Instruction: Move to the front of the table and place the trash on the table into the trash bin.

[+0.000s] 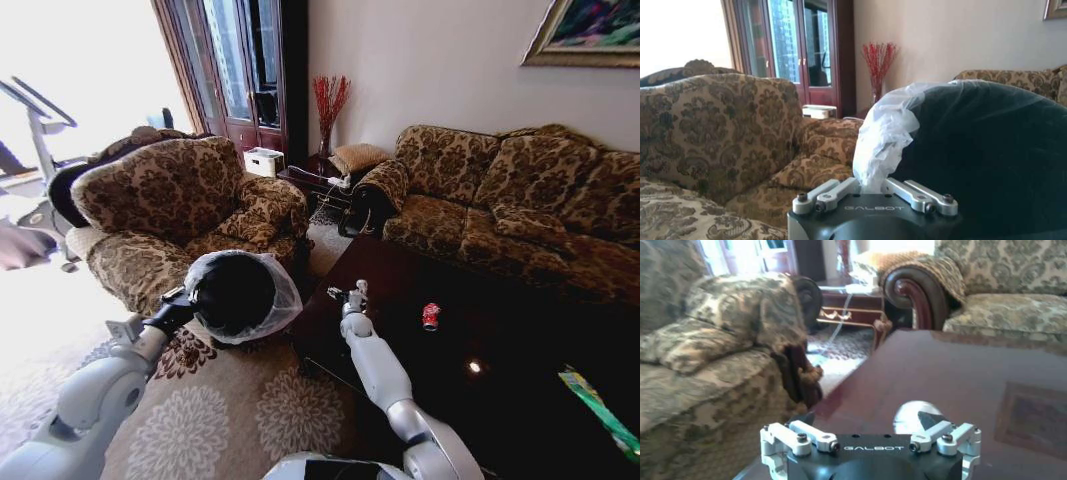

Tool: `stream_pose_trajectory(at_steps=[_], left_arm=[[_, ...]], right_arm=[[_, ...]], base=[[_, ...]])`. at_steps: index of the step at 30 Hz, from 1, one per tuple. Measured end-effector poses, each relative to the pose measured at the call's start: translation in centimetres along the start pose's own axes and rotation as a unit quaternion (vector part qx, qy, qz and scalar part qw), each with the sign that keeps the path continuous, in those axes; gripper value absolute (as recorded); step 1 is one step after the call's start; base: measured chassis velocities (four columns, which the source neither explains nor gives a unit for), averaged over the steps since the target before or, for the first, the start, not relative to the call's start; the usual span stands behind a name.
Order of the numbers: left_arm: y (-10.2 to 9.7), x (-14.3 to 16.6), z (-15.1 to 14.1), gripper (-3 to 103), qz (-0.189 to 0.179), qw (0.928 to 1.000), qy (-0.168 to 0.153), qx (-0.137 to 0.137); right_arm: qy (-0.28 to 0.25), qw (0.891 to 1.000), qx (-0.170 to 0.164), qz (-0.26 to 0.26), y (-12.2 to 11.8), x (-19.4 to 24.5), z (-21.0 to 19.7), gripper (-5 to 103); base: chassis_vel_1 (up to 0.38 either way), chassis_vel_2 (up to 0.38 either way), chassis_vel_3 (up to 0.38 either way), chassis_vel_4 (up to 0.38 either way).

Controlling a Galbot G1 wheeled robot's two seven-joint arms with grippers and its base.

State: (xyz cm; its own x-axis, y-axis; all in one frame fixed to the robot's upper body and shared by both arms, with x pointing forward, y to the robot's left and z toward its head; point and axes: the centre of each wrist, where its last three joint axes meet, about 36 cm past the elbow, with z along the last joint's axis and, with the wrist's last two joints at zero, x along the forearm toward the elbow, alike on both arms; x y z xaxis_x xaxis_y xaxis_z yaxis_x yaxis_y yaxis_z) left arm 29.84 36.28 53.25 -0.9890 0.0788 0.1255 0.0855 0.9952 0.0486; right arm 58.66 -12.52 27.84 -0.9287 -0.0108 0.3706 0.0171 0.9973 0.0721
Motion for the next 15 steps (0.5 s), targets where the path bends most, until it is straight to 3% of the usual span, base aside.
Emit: stream_pose_trajectory(at_steps=[15], left_arm=[[0.1,0.0,0.0,1,-0.002,1.0,-0.004,0.0]], right_arm=[[0.048,0.998,-0.018,0.023,-3.0,-1.4,2.1,101]], base=[[0.0,0.0,0.0,0.0]])
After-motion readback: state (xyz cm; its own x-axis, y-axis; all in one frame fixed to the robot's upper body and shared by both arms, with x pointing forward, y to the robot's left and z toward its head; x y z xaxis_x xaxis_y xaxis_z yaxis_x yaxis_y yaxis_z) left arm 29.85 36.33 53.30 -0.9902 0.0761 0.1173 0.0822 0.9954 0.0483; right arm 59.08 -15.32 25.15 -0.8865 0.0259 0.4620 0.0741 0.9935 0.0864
